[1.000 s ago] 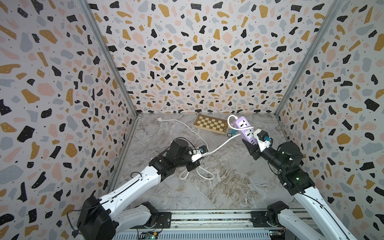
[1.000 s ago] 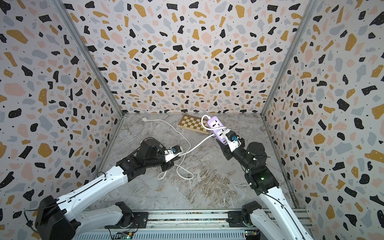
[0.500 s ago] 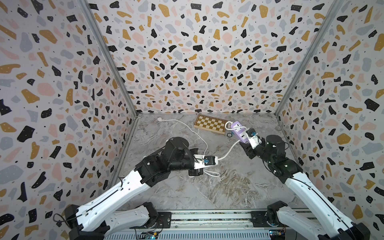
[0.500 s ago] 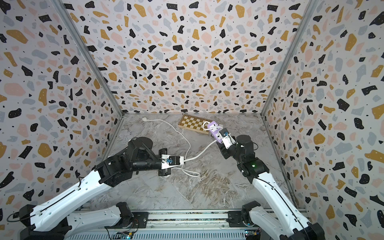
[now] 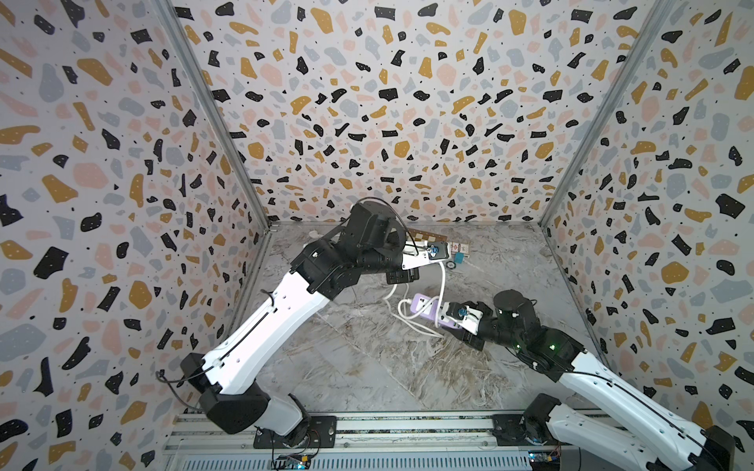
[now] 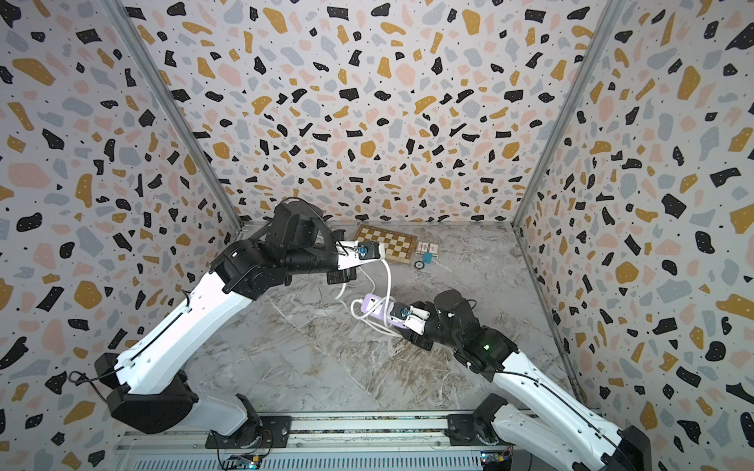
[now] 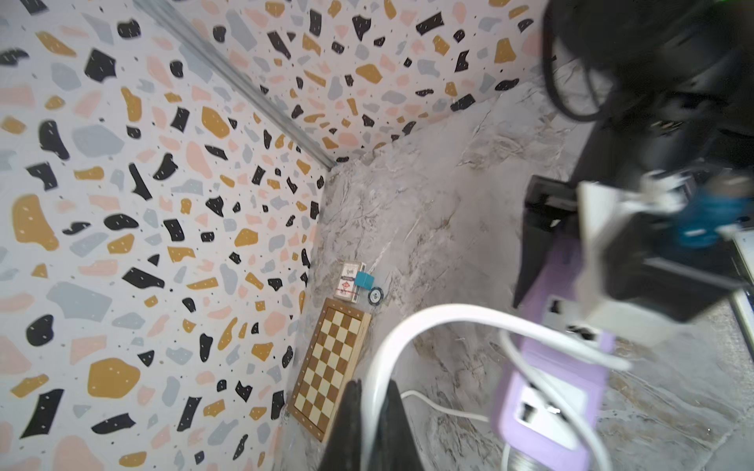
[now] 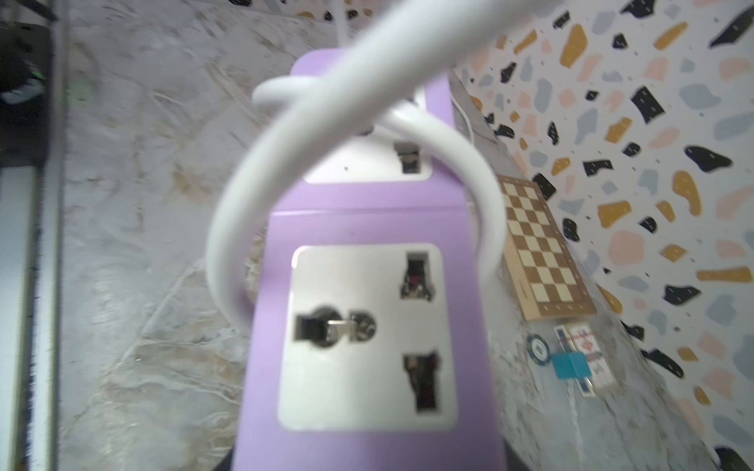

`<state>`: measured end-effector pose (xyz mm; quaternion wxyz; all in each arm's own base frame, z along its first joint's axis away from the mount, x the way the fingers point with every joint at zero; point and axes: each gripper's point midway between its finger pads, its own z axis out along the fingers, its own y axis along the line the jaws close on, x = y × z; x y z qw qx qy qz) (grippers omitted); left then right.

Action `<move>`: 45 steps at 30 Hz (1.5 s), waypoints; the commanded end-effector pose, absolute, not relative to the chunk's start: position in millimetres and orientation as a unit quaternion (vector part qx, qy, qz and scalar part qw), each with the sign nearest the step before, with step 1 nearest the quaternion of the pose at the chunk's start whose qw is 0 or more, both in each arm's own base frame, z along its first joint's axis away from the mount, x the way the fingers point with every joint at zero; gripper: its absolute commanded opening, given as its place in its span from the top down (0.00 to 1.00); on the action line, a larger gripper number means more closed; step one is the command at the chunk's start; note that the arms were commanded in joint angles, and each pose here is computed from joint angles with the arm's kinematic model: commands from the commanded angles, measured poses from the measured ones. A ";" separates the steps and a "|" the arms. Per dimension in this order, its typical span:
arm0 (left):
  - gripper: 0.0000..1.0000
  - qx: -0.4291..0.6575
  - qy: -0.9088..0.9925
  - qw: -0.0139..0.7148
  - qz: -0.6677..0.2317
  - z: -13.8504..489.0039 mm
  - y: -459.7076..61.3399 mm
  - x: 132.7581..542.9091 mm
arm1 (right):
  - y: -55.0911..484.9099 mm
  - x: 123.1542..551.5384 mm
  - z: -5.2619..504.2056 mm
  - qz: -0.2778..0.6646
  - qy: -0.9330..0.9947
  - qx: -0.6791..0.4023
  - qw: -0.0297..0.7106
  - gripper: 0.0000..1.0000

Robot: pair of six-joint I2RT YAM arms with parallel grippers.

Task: Wrap the cord around the power strip
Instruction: Wrap the power cord around the power strip.

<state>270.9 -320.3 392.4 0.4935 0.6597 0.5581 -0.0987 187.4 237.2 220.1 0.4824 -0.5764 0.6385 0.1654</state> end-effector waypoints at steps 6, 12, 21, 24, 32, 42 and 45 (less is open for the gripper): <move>1.00 0.627 0.609 0.457 -0.167 348.2 -326.9 309.1 | 246.9 126.7 296.3 0.264 0.478 -0.596 0.589 1.00; 0.90 0.628 0.600 0.411 -0.277 309.5 -333.2 285.0 | 230.4 122.9 343.3 0.250 0.432 -0.540 0.677 1.00; 0.55 0.600 0.609 0.357 -0.376 256.9 -333.5 253.5 | 229.8 139.8 336.2 0.229 0.464 -0.533 0.669 1.00; 0.54 0.596 0.622 0.341 -0.376 233.9 -328.6 248.8 | 226.7 147.2 338.5 0.224 0.472 -0.522 0.674 1.00; 0.57 0.577 0.645 0.364 -0.344 201.5 -318.8 254.9 | 211.2 179.9 353.6 0.212 0.514 -0.480 0.679 1.00; 0.73 0.550 0.651 0.385 -0.355 195.4 -313.7 246.2 | 194.0 220.9 378.1 0.222 0.572 -0.405 0.678 1.00; 0.78 0.547 0.648 0.390 -0.359 193.2 -314.4 241.8 | 190.9 230.8 380.8 0.224 0.583 -0.389 0.677 1.00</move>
